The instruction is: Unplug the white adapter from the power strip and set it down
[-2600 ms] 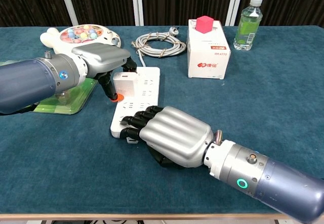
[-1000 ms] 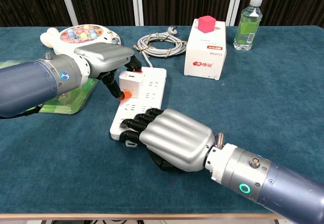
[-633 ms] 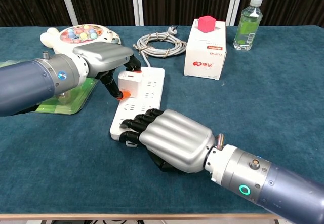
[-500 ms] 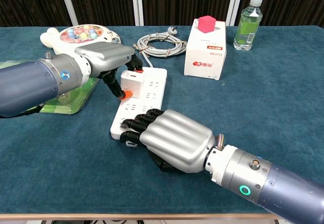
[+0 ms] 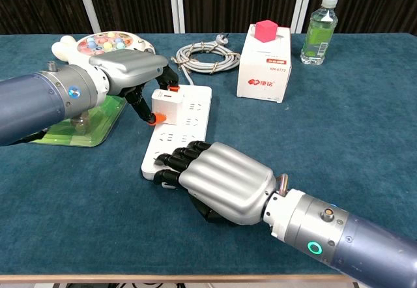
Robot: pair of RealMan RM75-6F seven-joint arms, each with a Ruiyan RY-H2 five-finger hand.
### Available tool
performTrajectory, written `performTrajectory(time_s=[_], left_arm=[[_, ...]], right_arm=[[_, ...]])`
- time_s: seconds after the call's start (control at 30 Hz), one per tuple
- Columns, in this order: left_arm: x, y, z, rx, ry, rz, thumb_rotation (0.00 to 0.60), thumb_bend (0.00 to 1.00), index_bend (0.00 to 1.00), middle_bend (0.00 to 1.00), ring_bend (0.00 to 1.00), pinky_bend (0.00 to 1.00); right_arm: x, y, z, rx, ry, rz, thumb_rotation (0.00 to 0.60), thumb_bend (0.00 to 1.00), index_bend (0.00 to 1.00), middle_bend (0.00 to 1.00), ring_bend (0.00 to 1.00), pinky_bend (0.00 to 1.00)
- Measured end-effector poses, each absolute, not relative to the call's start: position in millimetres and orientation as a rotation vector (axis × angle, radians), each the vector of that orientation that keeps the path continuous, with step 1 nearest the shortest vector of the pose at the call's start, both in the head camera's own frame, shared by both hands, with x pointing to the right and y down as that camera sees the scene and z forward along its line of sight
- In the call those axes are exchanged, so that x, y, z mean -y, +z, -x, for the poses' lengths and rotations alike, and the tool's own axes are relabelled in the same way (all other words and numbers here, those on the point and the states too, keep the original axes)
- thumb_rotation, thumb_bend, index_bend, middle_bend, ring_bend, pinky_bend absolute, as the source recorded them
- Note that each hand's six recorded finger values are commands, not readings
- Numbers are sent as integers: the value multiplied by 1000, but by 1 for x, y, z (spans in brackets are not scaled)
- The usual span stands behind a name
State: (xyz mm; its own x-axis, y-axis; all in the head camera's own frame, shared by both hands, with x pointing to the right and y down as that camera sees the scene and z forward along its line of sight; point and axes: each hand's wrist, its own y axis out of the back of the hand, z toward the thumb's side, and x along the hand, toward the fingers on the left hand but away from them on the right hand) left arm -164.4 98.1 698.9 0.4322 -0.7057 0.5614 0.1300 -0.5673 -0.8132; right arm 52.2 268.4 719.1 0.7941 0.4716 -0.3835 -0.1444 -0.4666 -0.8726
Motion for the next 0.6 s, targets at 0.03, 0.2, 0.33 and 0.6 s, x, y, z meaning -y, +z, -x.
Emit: performTrajectory(time_s=[0.03, 0.2, 0.33, 0.6], left_arm=[[-98, 699, 165, -489, -1238, 1837, 600, 440, 691, 756, 235, 49], [-99, 696, 165, -487, -1224, 1838, 600, 440, 691, 757, 235, 49], [-98, 693, 165, -490, -1215, 1839, 600, 439, 690, 759, 240, 50], [-99, 693, 164, -497, -1209, 1845, 600, 440, 706, 774, 260, 63]], right_arm=[[-269, 719, -52, 246, 733, 1931, 600, 1000, 222, 212, 187, 190], [-270, 717, -50, 248, 728, 1932, 600, 1000, 222, 212, 187, 190], [-271, 717, -49, 246, 729, 1935, 600, 1000, 222, 212, 187, 190], [-274, 718, -48, 243, 729, 1940, 600, 1000, 222, 212, 187, 190]])
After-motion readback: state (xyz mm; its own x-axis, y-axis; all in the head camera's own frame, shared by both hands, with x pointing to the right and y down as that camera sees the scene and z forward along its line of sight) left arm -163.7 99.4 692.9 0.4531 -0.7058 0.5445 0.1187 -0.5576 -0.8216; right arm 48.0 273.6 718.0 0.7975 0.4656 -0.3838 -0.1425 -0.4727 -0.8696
